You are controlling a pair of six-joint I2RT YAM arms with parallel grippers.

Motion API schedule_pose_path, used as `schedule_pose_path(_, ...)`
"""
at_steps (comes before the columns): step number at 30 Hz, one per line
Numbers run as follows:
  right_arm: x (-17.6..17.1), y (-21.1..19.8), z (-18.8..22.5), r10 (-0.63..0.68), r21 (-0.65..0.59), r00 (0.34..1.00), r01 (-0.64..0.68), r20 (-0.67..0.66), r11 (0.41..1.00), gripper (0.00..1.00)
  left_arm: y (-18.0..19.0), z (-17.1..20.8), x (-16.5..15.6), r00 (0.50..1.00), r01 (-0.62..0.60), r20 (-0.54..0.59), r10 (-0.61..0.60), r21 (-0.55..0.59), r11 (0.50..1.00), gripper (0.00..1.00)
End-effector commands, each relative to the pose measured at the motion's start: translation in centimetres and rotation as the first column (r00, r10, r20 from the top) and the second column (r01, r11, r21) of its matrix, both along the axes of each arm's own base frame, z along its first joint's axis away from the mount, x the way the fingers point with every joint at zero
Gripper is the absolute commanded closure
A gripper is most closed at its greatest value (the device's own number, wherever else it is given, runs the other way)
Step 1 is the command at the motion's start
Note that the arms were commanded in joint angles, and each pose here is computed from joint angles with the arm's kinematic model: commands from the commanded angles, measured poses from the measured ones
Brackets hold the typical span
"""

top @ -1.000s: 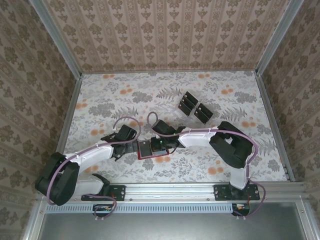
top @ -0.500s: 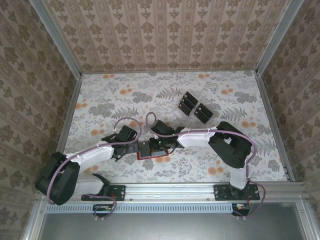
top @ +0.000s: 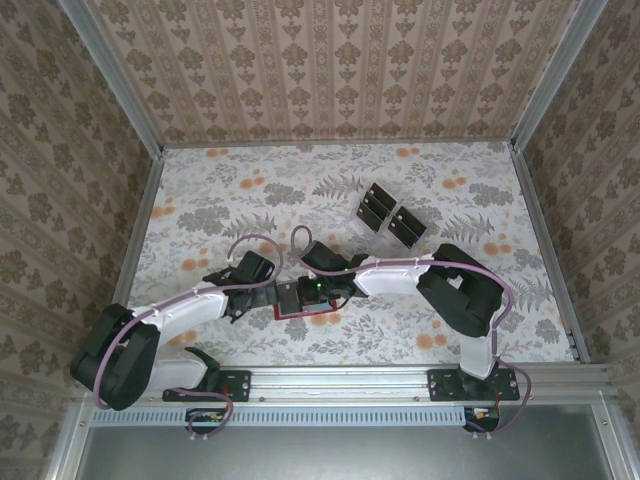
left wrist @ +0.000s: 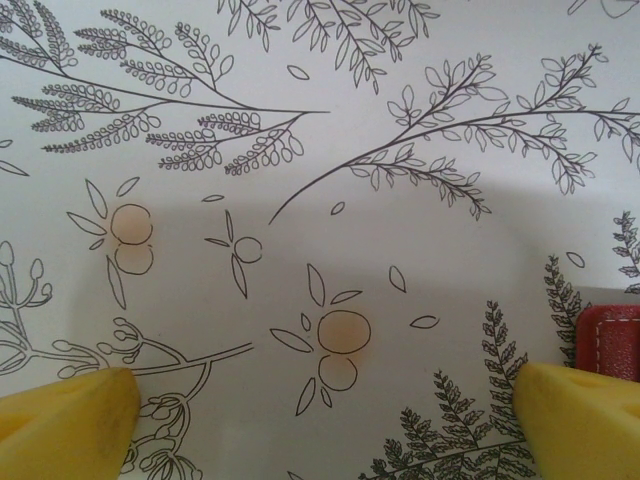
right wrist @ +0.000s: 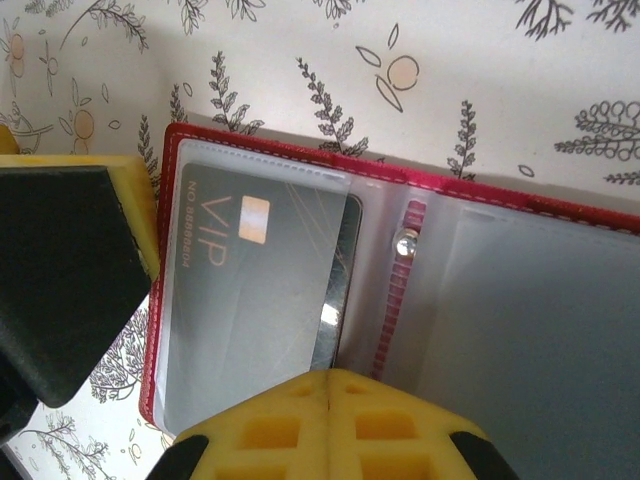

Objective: Put the credit cards into the card holder
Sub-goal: Insert the credit card into the card slot.

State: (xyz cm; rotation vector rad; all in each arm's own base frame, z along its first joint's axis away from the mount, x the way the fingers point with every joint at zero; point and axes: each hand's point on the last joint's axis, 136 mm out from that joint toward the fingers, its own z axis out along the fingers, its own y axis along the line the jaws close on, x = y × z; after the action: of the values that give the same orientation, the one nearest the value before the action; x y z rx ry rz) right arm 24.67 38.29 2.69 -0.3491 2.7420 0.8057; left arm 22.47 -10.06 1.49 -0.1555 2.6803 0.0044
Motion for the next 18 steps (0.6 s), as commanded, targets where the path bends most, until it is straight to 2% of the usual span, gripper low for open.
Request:
schedule_pose_path(1, -0.9, -0.3, -0.4, -0.002, -0.008, 1.0, 0.001, -0.02, 1.0, 1.0, 0.3, -0.9, -1.1, 0.999, -0.002, -0.038, 0.002, 0.009, 1.0, 0.0)
schedule_pose_path(18, -1.8, 2.5, -1.4, 0.013, 0.121, 0.992, 0.002, -0.127, 0.993, 1.0, 0.0, -1.4, -1.7, 0.999, -0.003, -0.046, 0.003, 0.008, 1.0, 0.0)
